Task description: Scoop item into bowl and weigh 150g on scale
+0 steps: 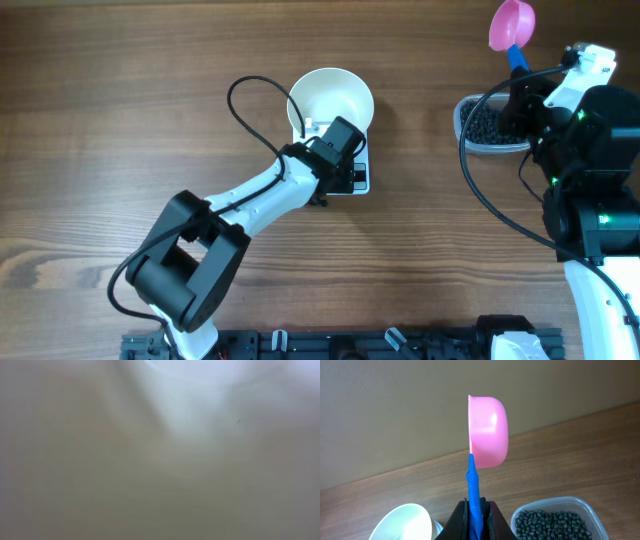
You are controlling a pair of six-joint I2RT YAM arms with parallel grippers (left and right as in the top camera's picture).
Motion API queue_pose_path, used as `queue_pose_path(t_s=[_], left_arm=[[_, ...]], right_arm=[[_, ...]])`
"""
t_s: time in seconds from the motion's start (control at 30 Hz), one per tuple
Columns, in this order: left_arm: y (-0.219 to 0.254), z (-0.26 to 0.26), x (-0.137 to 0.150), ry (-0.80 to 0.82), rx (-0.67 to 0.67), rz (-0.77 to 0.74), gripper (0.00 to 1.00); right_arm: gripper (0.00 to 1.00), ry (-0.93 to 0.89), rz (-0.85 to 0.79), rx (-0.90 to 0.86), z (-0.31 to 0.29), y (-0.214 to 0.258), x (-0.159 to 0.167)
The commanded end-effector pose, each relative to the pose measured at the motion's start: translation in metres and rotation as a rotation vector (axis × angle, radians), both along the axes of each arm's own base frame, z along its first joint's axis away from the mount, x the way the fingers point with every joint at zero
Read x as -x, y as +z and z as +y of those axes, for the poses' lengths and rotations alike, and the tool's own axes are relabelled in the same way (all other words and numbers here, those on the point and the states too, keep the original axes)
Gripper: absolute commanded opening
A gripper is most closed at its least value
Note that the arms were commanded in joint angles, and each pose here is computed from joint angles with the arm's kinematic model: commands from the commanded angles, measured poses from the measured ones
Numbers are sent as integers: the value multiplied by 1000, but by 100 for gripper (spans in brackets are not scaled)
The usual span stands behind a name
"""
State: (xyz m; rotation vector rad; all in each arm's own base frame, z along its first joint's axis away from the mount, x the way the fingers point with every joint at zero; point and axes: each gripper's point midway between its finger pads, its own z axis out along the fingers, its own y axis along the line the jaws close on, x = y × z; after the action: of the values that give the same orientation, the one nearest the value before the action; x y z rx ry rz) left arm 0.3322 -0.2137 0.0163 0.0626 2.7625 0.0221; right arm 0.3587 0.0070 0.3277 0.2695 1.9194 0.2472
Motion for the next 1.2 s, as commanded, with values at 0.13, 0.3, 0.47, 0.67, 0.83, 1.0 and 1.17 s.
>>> queue_pose_path(t_s=[0.13,0.3,0.47,0.67,0.83,1.0,1.17], left_arm=[[-30,17,11,15,-93,62,100],[-21,18,13,14,-92,61,100],[-5,15,9,16,-64,27,100],[-3,15,9,16,-60,21,100],[-6,16,7,18,-67,18,100],[-15,18,10,17,-85,41,100],[-19,22,12,20,-109,51,100]], right_arm=[[4,-2,-23,20,-2,11,-1],[4,-2,-23,20,-2,11,-1],[4,-2,-23,20,-2,11,-1],[4,-2,-24,20,-2,11,-1],[4,-2,-23,20,-2,11,-1],[4,-2,-23,20,-2,11,-1],[4,-2,-23,20,-2,11,-1]])
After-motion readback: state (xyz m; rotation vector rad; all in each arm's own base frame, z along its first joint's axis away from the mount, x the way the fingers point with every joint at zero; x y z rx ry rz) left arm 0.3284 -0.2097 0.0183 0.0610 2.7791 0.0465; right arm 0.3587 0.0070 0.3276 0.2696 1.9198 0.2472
